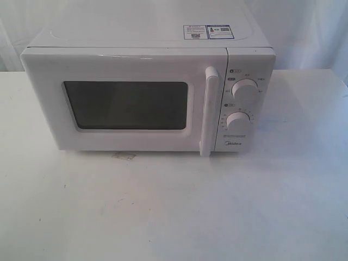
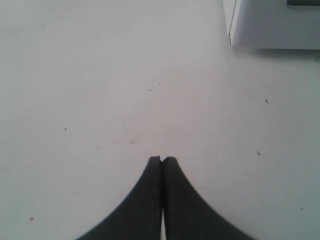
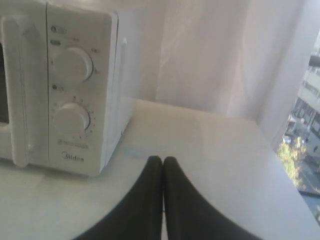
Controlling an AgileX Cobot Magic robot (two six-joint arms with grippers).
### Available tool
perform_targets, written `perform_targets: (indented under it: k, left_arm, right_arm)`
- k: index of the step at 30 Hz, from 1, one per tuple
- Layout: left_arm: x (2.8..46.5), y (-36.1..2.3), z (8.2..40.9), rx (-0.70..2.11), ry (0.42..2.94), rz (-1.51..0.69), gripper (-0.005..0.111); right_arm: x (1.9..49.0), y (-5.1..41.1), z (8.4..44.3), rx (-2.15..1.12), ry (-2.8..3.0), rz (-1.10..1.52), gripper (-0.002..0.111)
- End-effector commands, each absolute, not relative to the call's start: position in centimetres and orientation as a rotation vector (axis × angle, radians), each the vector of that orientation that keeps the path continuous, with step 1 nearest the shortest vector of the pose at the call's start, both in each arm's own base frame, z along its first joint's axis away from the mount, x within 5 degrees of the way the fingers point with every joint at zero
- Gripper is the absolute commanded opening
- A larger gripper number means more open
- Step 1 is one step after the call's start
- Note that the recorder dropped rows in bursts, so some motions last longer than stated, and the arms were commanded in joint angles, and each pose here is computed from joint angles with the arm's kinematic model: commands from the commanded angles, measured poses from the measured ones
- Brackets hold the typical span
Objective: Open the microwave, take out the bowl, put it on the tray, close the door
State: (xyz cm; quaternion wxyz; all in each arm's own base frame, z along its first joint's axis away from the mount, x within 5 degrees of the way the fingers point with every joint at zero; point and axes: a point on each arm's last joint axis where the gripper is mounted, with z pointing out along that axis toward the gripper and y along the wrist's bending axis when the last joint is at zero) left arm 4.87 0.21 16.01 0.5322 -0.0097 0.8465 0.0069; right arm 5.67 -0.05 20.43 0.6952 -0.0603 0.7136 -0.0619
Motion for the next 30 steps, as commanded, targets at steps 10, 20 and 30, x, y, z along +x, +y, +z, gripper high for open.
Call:
perform_targets:
  k: [10,20,30]
  left_arm:
    - [4.8,0.2,15.8,-0.031,2.033,0.009,0.000]
    - [4.8,0.2,15.8,-0.031,2.033,0.009,0.000]
    - [4.8,0.2,15.8,-0.031,2.033,0.009,0.000]
  right_arm:
    - [3.0,0.2,26.9,0.045,0.789,0.160,0.000]
    - [5.5,0.7,33.6,0.004,1.097,0.159,0.000]
    - [15.1,1.3,28.8,0.040,1.613,0.268,0.000]
